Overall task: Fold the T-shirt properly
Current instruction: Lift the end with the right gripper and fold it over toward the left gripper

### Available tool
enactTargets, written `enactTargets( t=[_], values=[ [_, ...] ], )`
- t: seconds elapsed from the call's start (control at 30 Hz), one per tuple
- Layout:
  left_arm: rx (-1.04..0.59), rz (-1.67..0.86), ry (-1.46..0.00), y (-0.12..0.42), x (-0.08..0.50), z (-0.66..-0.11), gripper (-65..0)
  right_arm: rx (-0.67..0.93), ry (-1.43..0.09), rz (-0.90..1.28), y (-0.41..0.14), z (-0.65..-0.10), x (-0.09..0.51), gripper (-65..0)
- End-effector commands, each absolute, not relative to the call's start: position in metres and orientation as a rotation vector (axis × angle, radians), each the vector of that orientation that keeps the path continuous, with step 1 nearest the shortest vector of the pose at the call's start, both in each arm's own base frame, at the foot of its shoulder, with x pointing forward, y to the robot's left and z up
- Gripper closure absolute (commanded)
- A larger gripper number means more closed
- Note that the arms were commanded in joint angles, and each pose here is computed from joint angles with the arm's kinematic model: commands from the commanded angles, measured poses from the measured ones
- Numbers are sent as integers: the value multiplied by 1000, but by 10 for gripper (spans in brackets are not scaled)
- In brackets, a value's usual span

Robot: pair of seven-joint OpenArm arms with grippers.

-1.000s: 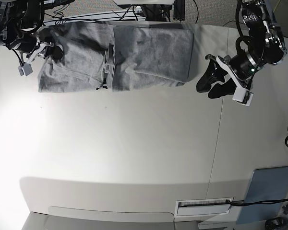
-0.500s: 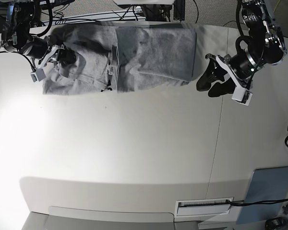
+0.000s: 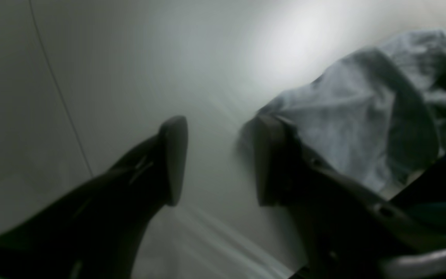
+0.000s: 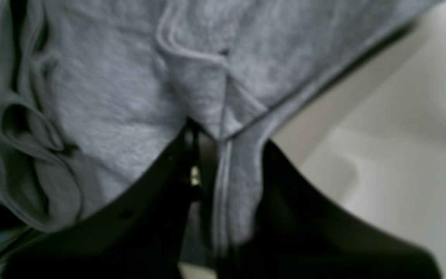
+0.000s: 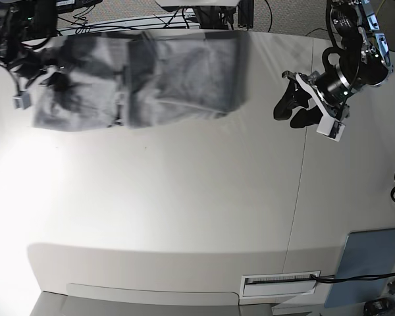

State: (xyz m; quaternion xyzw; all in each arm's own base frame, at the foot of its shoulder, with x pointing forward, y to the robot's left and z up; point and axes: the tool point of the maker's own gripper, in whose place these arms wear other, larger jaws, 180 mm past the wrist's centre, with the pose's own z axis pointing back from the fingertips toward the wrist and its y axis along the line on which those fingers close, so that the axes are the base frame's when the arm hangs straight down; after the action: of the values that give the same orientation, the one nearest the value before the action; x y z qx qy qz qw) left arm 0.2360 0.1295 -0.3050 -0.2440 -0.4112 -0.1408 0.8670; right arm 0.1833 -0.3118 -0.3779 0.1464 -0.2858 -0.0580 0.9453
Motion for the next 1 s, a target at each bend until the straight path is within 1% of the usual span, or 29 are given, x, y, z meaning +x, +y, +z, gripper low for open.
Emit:
enactTargets(
  t=[0.0,0.07,0.13,0.27,0.4,0.5,0.6,0.7,0.8,0.97],
  values=[
    [-525,-294,-906,129,239,-296,-285,275,-662,-83,-320,-352,198,0],
    [-537,-269,-902,130,236,-301,-285,239,-671,-42,-321,-337,200,0],
    [-545,-248,-885,132,231,-309,-285,229,-657,18,-310,-327,199,0],
    [-550,-236,-855,132,221,-317,-285,303,-709,132,-263,-300,203,0],
    [-556,-223,-838,132,213,-322,-285,321,-779,244,-217,-278,204,0],
    [-572,-203,-830,128,210,-325,-285,330,-833,286,-187,-266,207,0],
    [-600,-205,-826,121,208,-331,-285,357,-847,330,-154,-264,205,0],
    [-648,-188,-792,108,200,-343,-285,402,-824,373,-124,-274,203,0],
    [-692,-214,-732,91,190,-359,-285,426,-818,408,-98,-280,203,0],
    [-715,-284,-619,63,172,-385,-285,439,-812,455,-63,-289,201,0]
  ],
)
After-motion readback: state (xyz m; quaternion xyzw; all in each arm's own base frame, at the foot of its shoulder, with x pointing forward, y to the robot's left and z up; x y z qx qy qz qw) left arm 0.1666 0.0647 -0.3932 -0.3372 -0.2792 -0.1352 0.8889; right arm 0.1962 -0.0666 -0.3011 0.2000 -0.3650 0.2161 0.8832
